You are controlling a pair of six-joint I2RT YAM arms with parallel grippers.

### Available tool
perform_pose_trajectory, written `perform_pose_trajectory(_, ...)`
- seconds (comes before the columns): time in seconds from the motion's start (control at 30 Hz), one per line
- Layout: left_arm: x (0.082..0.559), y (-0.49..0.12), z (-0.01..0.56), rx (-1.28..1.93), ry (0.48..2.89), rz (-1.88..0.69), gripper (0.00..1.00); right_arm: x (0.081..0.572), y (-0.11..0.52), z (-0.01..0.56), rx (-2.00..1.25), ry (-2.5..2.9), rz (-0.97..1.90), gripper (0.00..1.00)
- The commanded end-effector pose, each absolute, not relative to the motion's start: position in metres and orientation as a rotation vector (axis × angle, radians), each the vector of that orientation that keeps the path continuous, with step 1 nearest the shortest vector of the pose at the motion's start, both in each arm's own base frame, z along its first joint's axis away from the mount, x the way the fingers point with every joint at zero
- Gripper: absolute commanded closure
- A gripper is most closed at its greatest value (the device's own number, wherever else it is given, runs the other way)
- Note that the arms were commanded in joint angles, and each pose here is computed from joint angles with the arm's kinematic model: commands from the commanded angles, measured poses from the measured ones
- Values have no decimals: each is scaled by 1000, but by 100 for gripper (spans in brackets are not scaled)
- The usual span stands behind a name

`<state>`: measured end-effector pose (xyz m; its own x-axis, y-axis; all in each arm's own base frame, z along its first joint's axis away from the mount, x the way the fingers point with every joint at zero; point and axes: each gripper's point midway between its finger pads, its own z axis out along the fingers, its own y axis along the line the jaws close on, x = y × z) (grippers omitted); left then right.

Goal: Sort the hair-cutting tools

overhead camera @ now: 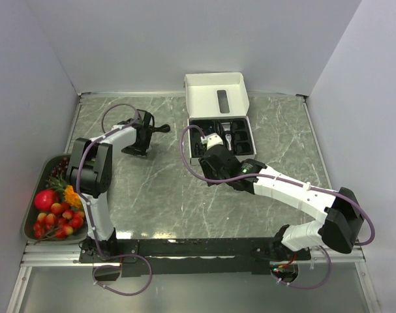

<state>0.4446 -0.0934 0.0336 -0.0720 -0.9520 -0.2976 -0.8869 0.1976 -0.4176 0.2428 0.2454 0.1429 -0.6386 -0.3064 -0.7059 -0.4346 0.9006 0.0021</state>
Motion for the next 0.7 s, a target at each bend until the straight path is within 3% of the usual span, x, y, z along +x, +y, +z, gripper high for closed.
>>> perform_pose_trajectory(0.0,418,-86,-8,-1813,2064,-25,25,243,254,161,-522,2253,279,45)
perform_pose_trajectory(0.13,416,-82,-16,-1825,2069,-17,31,242,254,162,-524,2252,282,45)
perform_pose_trajectory(0.27,416,-80,-21,-1829,2082,-21,45,242,255,162,-527,2253,287,45)
perform_pose_trajectory(0.53,412,-75,-28,-1824,2103,22,58,242,257,160,-533,2256,289,45)
perform_pose_trajectory(0.67,410,-75,-28,-1814,2114,20,74,241,257,161,-530,2254,292,45)
